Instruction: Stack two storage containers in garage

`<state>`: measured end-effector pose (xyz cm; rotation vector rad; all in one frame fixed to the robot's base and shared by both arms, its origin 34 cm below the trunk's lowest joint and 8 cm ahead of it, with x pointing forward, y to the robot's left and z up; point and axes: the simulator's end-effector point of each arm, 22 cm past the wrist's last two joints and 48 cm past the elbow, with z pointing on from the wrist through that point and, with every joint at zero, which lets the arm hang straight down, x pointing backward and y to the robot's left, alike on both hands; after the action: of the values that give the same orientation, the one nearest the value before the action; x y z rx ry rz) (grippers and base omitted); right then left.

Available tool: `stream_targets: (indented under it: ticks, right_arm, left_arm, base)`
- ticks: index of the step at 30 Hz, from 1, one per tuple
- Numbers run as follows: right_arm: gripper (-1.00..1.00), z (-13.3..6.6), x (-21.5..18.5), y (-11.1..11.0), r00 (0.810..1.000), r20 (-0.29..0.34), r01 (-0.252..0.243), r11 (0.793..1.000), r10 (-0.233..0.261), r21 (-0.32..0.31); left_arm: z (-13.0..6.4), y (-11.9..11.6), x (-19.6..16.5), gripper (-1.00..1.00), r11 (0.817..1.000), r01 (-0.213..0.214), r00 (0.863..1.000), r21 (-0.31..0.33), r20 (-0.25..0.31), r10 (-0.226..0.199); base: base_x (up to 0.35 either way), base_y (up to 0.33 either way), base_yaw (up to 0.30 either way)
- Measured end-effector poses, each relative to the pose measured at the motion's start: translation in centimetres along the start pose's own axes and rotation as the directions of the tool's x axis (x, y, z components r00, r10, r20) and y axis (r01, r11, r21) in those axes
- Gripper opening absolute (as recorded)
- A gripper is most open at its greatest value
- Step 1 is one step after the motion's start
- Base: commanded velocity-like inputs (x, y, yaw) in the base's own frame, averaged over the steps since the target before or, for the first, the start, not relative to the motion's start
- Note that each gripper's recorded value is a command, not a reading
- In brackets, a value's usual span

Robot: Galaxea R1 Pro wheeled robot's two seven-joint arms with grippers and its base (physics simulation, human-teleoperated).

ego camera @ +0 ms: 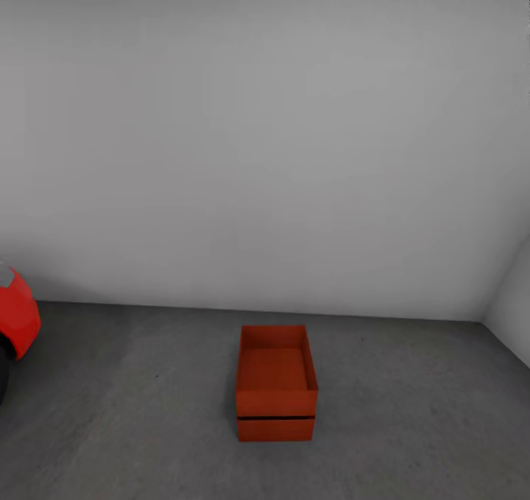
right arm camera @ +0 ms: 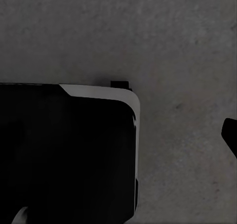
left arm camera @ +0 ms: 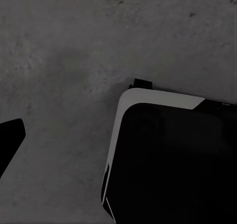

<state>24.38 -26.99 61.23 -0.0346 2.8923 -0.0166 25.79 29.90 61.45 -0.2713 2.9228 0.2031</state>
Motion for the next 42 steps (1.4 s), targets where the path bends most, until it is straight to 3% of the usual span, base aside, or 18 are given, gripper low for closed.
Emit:
stream_targets:
  ticks: [42]
  right_arm:
    - [1.00, -0.3, -2.7, -0.1, 0.998, 0.067, -0.001, 1.000, 0.001, 0.002]
  left_arm:
    - [-0.5, -0.4, -2.6, 1.00, 1.000, 0.011, 0.998, 0.012, 0.066, -0.012]
  base:
    - [0.000, 0.000, 0.000]
